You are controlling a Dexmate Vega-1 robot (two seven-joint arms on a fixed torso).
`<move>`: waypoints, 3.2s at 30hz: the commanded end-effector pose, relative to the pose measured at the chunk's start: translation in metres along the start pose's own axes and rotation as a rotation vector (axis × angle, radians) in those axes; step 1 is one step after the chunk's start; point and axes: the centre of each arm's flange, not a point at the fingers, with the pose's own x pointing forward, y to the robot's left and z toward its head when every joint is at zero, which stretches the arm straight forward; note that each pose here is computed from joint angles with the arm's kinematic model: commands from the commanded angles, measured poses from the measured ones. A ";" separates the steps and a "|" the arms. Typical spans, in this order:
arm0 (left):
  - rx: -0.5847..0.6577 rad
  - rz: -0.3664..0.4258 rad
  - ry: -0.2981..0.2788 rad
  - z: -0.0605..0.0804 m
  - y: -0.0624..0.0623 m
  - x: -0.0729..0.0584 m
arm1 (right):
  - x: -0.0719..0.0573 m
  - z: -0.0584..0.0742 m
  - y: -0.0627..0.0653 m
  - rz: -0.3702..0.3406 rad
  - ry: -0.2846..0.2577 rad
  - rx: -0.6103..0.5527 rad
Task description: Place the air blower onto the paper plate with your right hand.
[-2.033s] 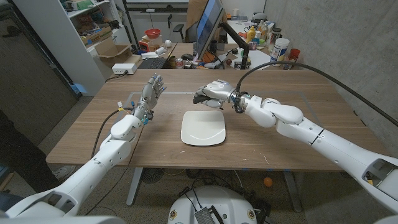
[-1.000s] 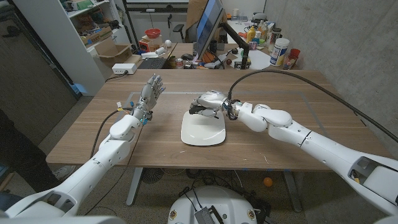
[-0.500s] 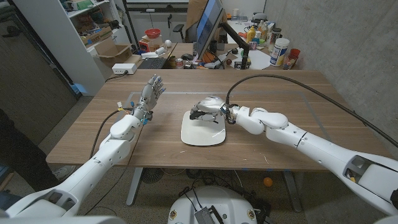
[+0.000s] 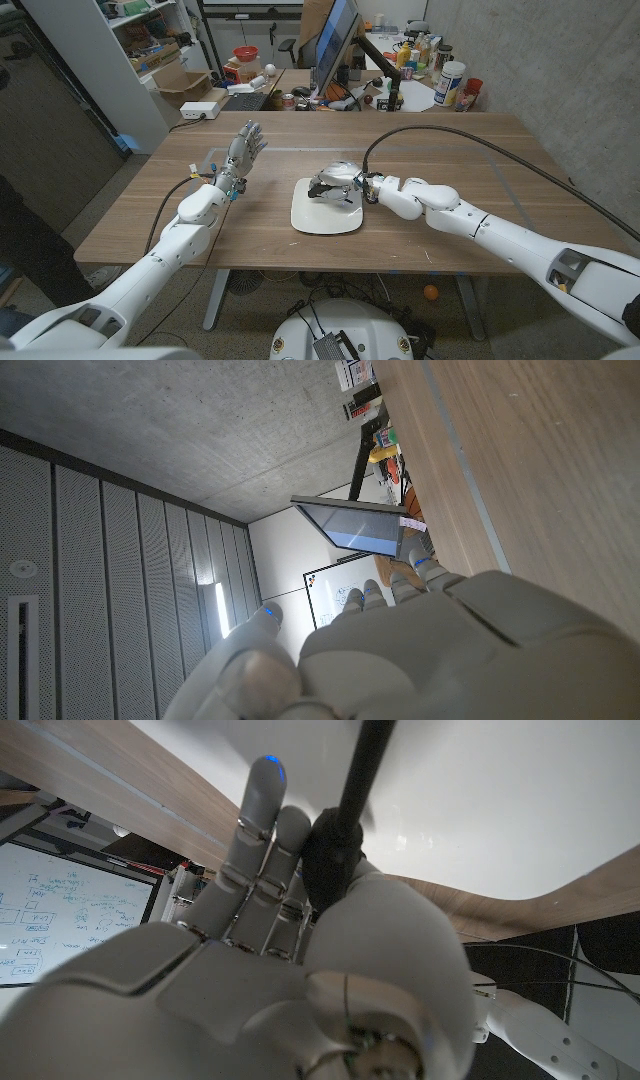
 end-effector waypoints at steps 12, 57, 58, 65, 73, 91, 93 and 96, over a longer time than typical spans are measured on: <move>0.005 0.004 0.000 0.001 0.002 0.001 | -0.006 -0.005 0.012 0.090 -0.003 -0.034; 0.009 -0.004 -0.004 0.003 0.001 0.000 | -0.010 -0.005 -0.017 0.165 -0.028 -0.086; 0.009 -0.005 -0.004 0.003 0.001 0.000 | -0.010 -0.005 -0.018 0.161 -0.028 -0.081; 0.010 -0.007 -0.002 0.002 0.000 -0.001 | -0.011 -0.007 -0.025 0.134 -0.024 -0.065; 0.012 -0.006 -0.003 0.003 -0.001 -0.001 | -0.014 -0.010 -0.033 0.095 -0.022 -0.037; 0.017 -0.011 -0.004 0.005 -0.006 -0.001 | -0.024 -0.016 -0.055 0.007 -0.005 -0.033; 0.017 -0.012 -0.004 0.005 -0.006 -0.001 | -0.025 -0.017 -0.057 -0.002 -0.002 -0.036; 0.017 -0.011 -0.004 0.005 -0.006 -0.001 | -0.027 -0.018 -0.062 -0.015 0.003 -0.041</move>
